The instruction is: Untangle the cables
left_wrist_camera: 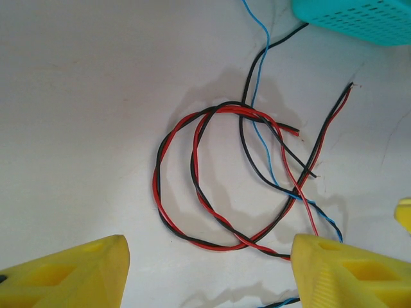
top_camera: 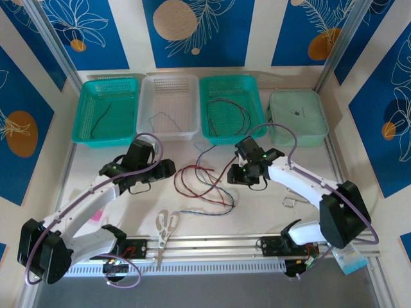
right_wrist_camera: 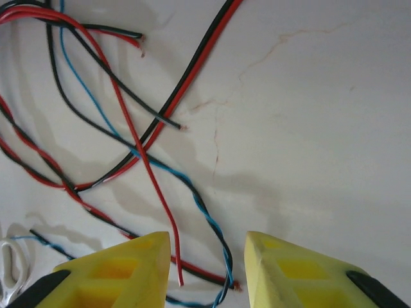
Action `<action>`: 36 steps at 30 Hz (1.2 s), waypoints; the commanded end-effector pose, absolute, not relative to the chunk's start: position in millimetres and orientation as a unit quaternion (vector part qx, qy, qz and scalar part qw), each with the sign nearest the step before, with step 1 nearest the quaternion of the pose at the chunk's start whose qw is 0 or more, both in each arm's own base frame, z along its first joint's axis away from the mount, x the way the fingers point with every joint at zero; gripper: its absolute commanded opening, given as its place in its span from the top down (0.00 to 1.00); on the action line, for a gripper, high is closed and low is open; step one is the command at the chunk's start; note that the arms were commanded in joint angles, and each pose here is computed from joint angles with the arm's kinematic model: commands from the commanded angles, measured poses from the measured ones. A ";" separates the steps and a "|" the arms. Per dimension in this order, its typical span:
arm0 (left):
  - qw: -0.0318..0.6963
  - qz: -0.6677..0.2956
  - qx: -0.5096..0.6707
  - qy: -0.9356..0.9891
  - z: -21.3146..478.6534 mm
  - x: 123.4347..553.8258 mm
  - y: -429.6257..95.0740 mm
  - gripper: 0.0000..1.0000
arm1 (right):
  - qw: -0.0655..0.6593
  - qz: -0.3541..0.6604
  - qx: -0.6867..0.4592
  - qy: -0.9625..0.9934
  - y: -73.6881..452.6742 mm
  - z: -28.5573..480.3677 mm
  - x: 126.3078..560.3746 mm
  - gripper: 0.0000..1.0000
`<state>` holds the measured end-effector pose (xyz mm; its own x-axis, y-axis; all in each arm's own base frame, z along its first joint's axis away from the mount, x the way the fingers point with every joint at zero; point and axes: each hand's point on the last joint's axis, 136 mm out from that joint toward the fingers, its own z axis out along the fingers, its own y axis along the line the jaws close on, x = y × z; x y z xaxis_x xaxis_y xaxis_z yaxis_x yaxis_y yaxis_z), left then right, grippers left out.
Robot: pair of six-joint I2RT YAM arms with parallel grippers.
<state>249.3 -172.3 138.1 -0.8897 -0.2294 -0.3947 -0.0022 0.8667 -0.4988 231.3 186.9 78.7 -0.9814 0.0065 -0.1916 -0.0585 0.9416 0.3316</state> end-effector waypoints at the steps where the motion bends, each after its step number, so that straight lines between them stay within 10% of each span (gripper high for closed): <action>1: 0.222 -0.263 -0.059 0.937 137.1 247.5 -178.9 0.33 | 0.094 0.159 -0.022 0.983 187.2 65.3 238.7 0.65; 36: 0.229 -0.272 -0.051 0.933 139.2 255.0 -186.5 0.33 | 0.145 0.002 0.173 0.974 205.5 16.4 318.2 0.71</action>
<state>255.4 -180.1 137.1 -0.8856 -0.2316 -0.4027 0.0111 0.8561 -0.5167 319.5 210.8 18.6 -0.9101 0.3197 -0.2638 0.3003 0.9472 0.1121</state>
